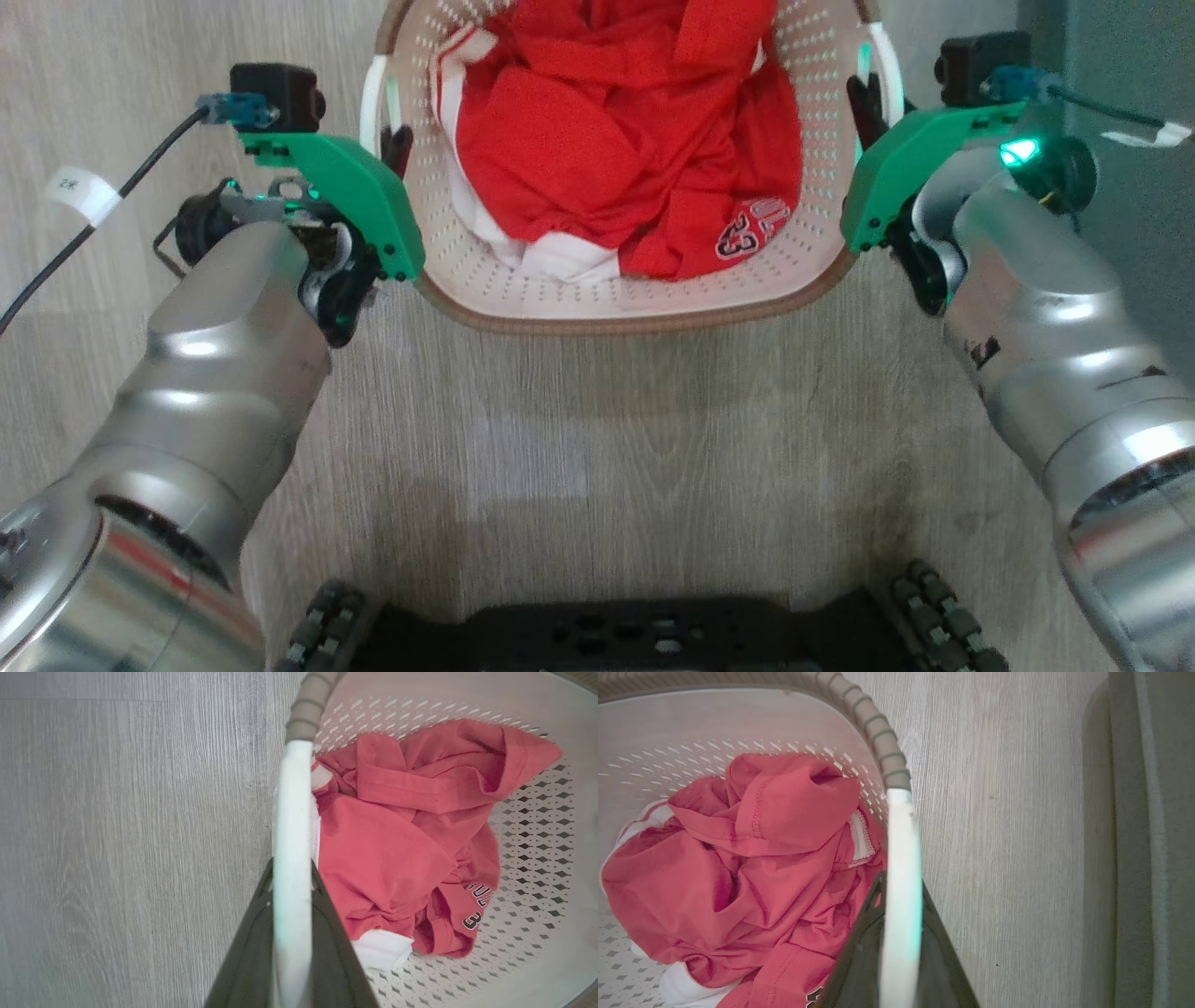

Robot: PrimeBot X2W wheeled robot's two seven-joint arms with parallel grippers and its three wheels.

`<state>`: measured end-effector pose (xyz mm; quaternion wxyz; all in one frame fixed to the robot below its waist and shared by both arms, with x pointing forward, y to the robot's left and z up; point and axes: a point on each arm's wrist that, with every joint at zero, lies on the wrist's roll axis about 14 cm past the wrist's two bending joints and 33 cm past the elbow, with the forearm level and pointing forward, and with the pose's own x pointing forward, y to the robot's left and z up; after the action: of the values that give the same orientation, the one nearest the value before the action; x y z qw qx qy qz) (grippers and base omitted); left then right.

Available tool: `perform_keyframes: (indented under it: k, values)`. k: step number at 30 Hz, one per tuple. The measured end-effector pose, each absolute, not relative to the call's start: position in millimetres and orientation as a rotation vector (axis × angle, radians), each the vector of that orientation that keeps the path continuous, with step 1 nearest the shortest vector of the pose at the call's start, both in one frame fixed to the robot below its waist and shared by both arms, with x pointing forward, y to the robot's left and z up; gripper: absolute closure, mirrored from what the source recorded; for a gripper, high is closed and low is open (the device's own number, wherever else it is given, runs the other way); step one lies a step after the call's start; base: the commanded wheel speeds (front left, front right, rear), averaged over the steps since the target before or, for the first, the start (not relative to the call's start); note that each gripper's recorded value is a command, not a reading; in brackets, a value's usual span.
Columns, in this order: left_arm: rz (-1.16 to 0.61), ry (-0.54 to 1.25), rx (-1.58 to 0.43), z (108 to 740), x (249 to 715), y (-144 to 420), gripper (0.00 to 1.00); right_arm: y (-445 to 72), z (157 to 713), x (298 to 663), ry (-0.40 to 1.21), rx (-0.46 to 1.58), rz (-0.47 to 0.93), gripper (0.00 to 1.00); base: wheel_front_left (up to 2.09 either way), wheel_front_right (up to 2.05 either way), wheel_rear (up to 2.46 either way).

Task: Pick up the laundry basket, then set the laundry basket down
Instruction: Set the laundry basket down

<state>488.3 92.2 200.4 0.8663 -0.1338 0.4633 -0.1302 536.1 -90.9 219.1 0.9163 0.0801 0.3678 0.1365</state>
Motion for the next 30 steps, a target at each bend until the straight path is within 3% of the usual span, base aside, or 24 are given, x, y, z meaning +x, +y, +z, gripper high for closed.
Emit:
perform_keyframes:
  k: [11, 30]
  values:
    - [-0.277, 0.994, -0.289, 157.1, 479.0, 87.1, 1.0, -97.8, 165.7, 532.0, 0.815, 0.139, 0.275, 1.0, 0.0, 0.0, 0.0]
    - [-0.318, 1.038, -0.32, 141.5, 470.8, 72.3, 1.0, -109.4, 142.7, 522.4, 0.859, 0.111, 0.243, 1.0, 0.0, 0.0, 0.0]
